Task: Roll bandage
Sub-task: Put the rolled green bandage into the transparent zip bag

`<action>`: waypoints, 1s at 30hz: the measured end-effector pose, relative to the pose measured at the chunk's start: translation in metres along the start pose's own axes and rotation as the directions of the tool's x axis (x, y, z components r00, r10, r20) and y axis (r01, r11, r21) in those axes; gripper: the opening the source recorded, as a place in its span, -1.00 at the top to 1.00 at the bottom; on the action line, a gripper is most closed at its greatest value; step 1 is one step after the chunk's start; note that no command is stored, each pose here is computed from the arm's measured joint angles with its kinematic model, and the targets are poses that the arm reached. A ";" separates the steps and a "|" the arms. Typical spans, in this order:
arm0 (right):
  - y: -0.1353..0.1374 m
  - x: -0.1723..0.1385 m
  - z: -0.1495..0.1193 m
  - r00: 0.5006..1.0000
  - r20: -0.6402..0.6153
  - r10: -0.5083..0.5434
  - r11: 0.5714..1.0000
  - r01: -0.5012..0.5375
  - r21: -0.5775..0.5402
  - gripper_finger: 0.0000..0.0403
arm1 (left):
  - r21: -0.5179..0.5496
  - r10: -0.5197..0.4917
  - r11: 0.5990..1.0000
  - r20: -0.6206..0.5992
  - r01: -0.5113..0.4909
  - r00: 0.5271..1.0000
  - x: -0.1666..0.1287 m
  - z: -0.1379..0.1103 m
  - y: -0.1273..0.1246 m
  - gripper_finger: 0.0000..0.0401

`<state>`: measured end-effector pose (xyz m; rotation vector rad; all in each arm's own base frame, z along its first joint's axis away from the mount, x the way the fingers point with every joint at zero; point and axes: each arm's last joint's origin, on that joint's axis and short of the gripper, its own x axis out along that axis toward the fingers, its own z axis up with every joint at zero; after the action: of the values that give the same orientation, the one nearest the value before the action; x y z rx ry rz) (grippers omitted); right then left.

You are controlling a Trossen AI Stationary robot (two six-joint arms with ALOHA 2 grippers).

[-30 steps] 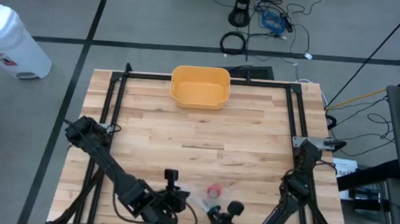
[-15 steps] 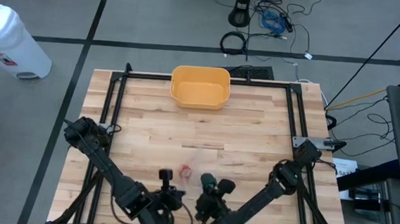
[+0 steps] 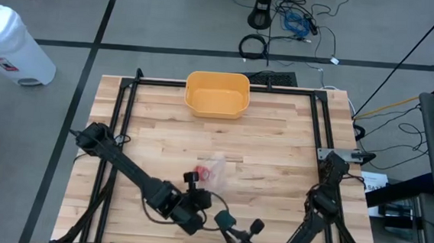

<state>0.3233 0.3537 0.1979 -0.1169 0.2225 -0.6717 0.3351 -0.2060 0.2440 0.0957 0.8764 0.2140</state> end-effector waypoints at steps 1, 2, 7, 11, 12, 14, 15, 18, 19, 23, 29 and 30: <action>0.000 -0.002 0.001 0.999 0.037 0.000 1.000 -0.001 0.005 0.87 | -0.005 -0.005 1.000 -0.005 0.005 1.000 0.001 0.001 0.001 0.99; 0.000 -0.003 0.001 0.998 0.067 -0.002 1.000 0.001 0.007 0.87 | -0.010 -0.009 1.000 -0.002 0.009 1.000 0.002 0.001 0.002 0.99; -0.002 0.014 0.005 0.993 0.107 -0.043 0.999 0.046 -0.025 0.87 | -0.022 -0.025 0.999 0.018 0.025 1.000 0.002 0.004 0.000 0.94; -0.004 0.034 0.008 0.992 0.093 -0.085 0.995 0.089 -0.047 0.87 | -0.011 -0.023 1.000 0.021 0.023 1.000 0.003 0.005 0.002 0.92; -0.005 0.039 0.009 0.993 0.077 -0.094 0.994 0.098 -0.056 0.87 | -0.012 -0.021 1.000 0.022 0.022 1.000 0.004 0.006 0.003 0.92; -0.007 0.049 0.009 0.994 0.029 -0.108 0.992 0.109 -0.069 0.87 | -0.014 -0.022 1.000 0.024 0.022 0.999 0.004 0.006 0.003 0.92; -0.007 0.053 0.008 0.994 0.001 -0.113 0.991 0.113 -0.074 0.87 | -0.014 -0.021 1.000 0.024 0.022 0.999 0.004 0.006 0.003 0.92; -0.009 0.063 0.008 0.990 -0.069 -0.124 0.990 0.118 -0.081 0.87 | -0.009 -0.020 1.000 0.022 0.021 1.000 0.004 0.006 0.003 0.91; -0.009 0.065 0.007 0.988 -0.084 -0.126 0.989 0.119 -0.084 0.87 | -0.007 -0.019 1.000 0.020 0.019 1.000 0.004 0.006 0.003 0.91; -0.009 0.068 0.004 0.984 -0.124 -0.127 0.989 0.115 -0.093 0.87 | 0.003 -0.015 1.000 0.011 0.015 1.000 0.004 0.005 0.003 0.91; -0.010 0.062 0.002 0.980 -0.160 -0.119 0.990 0.105 -0.095 0.87 | 0.037 0.004 0.999 -0.014 -0.003 1.000 0.004 0.002 0.005 0.91; -0.010 0.062 0.001 0.979 -0.164 -0.121 0.990 0.106 -0.097 0.87 | 0.037 0.003 0.999 -0.014 -0.003 1.000 0.004 0.002 0.005 0.91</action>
<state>0.3643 0.3068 0.1908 -0.1580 0.4117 -0.7871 0.3381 -0.2004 0.2434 0.1299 0.8941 0.2017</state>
